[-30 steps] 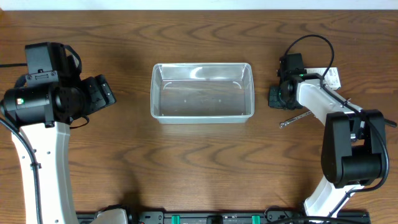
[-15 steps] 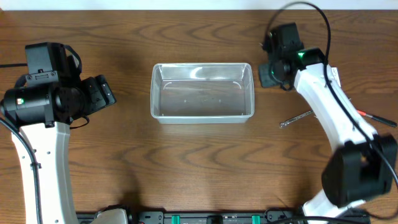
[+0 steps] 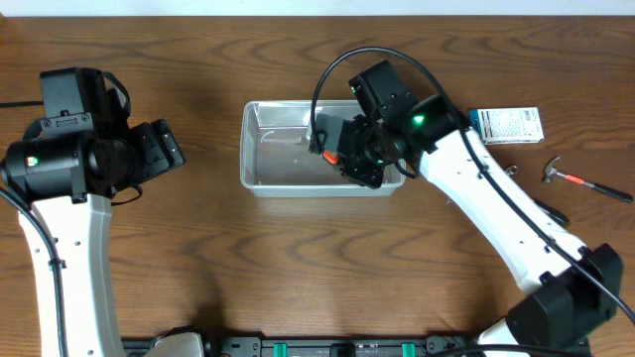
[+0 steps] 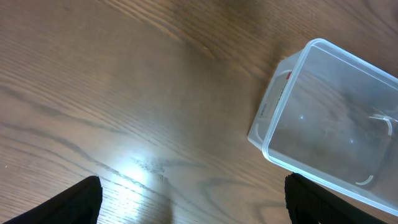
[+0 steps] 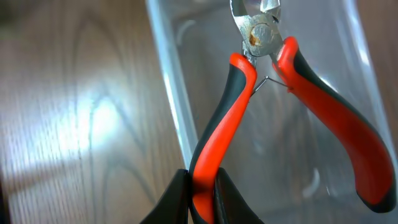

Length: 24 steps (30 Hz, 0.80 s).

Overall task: Pack container
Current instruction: 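Carry the pliers over the container and open the right gripper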

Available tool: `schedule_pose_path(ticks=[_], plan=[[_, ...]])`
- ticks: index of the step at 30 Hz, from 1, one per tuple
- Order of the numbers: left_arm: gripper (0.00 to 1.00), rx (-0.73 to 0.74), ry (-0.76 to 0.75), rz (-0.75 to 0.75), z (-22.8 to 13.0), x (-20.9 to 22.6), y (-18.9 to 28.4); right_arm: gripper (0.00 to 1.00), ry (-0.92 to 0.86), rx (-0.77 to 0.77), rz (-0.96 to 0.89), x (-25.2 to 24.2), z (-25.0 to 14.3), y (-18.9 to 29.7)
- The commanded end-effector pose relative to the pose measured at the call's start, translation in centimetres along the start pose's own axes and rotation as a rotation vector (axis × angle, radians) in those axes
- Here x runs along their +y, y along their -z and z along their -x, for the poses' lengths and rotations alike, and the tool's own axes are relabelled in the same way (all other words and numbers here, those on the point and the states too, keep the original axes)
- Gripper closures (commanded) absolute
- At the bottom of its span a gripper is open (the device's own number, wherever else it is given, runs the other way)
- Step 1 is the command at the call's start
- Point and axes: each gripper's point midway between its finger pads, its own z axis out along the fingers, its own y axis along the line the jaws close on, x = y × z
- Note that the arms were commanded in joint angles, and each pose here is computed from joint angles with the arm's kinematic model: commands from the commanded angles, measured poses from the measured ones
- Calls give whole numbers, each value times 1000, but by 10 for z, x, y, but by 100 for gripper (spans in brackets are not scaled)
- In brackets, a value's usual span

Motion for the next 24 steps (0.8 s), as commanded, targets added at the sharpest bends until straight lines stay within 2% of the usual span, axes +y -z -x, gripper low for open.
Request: schedule_pose_path(ticks=[1, 8, 16, 17, 21, 22, 24], plan=[[14, -3, 10, 11, 1, 2, 0, 99, 53, 11, 94, 3, -8, -27], [14, -3, 10, 12, 1, 2, 0, 99, -35, 95, 162, -12, -38, -84], [14, -3, 10, 12, 1, 2, 0, 99, -90, 116, 174, -21, -49, -111], [14, -3, 10, 12, 1, 2, 0, 94, -90, 117, 173, -21, -49, -111], [14, -3, 10, 12, 1, 2, 0, 46, -90, 111, 166, -23, -49, -111], [13, -3, 10, 12, 1, 2, 0, 43, -92, 110, 164, -24, -49, -110], [14, -2, 10, 12, 0, 2, 0, 42, -120, 112, 148, -29, -48, -108]])
